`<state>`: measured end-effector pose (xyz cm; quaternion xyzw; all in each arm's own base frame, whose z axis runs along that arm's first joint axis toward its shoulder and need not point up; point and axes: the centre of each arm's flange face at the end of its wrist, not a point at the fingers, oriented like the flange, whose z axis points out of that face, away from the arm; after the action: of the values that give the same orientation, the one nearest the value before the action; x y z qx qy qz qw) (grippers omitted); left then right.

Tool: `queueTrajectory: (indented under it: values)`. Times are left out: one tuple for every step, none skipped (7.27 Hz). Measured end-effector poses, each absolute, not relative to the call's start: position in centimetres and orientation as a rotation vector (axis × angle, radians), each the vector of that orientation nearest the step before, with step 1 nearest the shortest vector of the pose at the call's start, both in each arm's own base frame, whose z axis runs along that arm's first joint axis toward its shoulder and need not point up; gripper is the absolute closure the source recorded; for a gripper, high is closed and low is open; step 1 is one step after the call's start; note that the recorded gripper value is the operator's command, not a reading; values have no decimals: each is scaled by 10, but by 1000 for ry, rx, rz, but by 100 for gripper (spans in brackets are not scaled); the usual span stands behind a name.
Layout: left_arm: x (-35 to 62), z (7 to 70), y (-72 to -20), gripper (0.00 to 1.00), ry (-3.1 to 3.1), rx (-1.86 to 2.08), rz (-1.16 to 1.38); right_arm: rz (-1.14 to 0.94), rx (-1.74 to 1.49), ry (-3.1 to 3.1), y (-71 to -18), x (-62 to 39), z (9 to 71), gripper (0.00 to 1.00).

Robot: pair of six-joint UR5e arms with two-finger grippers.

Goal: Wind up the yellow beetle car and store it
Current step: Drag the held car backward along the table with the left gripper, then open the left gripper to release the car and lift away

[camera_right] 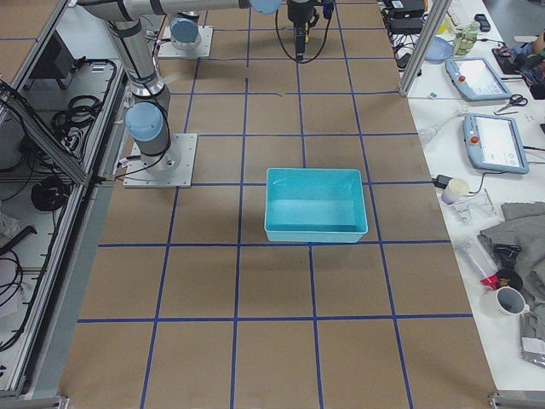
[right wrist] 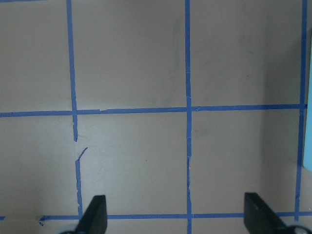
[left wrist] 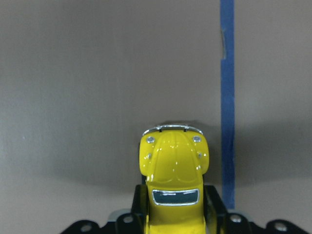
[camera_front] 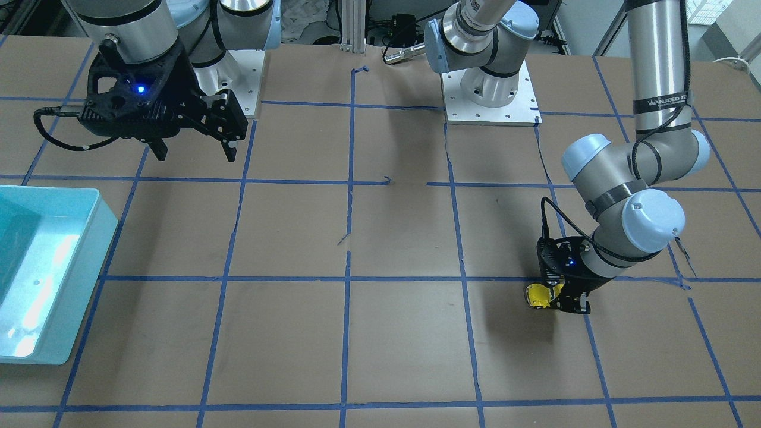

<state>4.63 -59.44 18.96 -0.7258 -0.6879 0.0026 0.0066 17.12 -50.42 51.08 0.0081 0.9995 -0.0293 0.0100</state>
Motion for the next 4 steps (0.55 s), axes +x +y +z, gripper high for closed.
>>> queueTrajectory:
  values:
    - [56, 190, -593, 58, -2156, -2268, 9, -92, 25, 3120, -504, 171, 511, 0]
    - [63, 190, -592, 44, -2160, -2264, 8, -92, 25, 3120, -504, 171, 511, 0]
    - [68, 191, -592, 26, -2164, -2261, 7, -92, 24, 3120, -504, 171, 511, 0]
    - [71, 190, -591, 20, -2168, -2255, 5, -92, 24, 3120, -504, 172, 511, 0]
